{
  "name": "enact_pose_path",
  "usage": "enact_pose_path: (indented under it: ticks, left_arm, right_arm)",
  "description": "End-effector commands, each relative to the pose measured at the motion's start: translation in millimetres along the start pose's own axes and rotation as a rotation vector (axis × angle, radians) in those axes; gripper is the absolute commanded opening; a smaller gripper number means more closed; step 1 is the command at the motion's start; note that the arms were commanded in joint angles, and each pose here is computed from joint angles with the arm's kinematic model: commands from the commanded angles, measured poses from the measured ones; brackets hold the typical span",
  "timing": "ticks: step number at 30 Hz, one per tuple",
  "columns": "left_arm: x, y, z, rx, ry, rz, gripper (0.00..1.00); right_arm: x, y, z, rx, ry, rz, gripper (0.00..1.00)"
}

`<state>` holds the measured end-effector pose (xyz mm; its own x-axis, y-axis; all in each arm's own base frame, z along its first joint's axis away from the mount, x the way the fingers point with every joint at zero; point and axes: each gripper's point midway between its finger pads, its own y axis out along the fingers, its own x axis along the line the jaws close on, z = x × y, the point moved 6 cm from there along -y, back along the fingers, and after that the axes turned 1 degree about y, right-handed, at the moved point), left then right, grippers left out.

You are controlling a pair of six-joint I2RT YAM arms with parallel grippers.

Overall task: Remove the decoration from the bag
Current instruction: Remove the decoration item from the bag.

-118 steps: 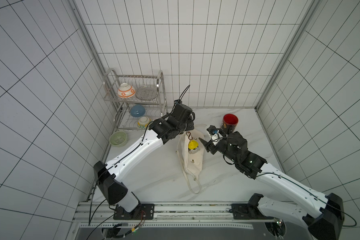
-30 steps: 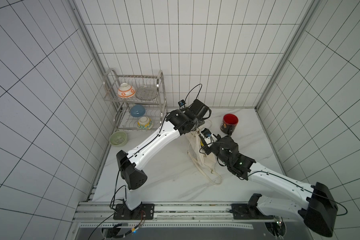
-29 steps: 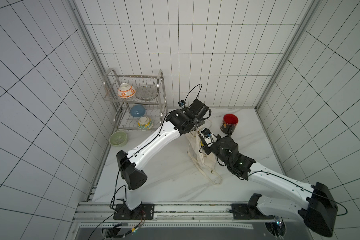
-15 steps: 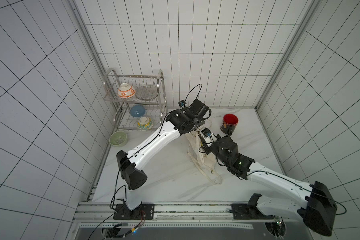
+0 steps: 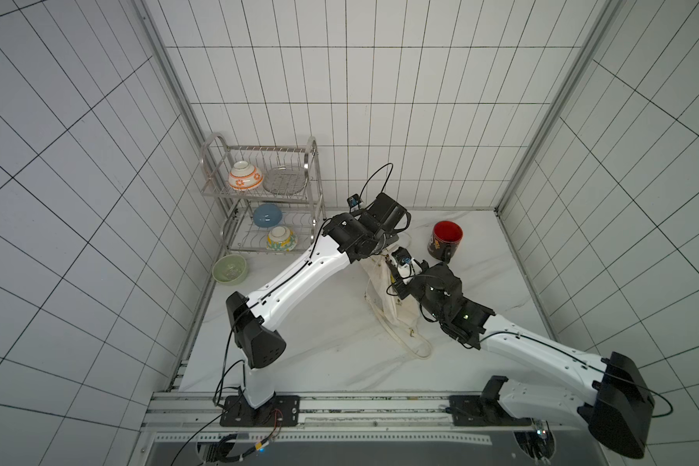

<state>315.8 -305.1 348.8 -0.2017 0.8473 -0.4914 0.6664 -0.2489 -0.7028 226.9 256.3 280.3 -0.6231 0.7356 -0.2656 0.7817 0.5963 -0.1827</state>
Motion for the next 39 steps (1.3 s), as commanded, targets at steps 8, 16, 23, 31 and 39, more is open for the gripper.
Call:
enact_pose_path:
  ticks: [8, 16, 23, 31, 39]
  left_arm:
    - [-8, -3, -4, -0.031, 0.011, 0.034, 0.0]
    - [-6, 0, -1, -0.024, 0.023, 0.029, 0.0]
    - [-4, -1, -3, -0.035, 0.02, 0.04, 0.0]
    - [-3, 4, 3, -0.007, 0.018, 0.043, 0.0]
    - [-2, 3, 4, -0.003, 0.015, 0.051, 0.0]
  right_arm:
    - [-5, -3, -12, -0.039, 0.038, 0.019, 0.16]
    - [-11, -8, -20, -0.066, 0.062, 0.031, 0.13]
    - [-15, -12, -23, -0.077, 0.098, 0.046, 0.12]
    - [-16, -12, -31, -0.1, 0.138, 0.035, 0.11]
    - [-27, -14, -30, -0.102, 0.227, 0.061, 0.11]
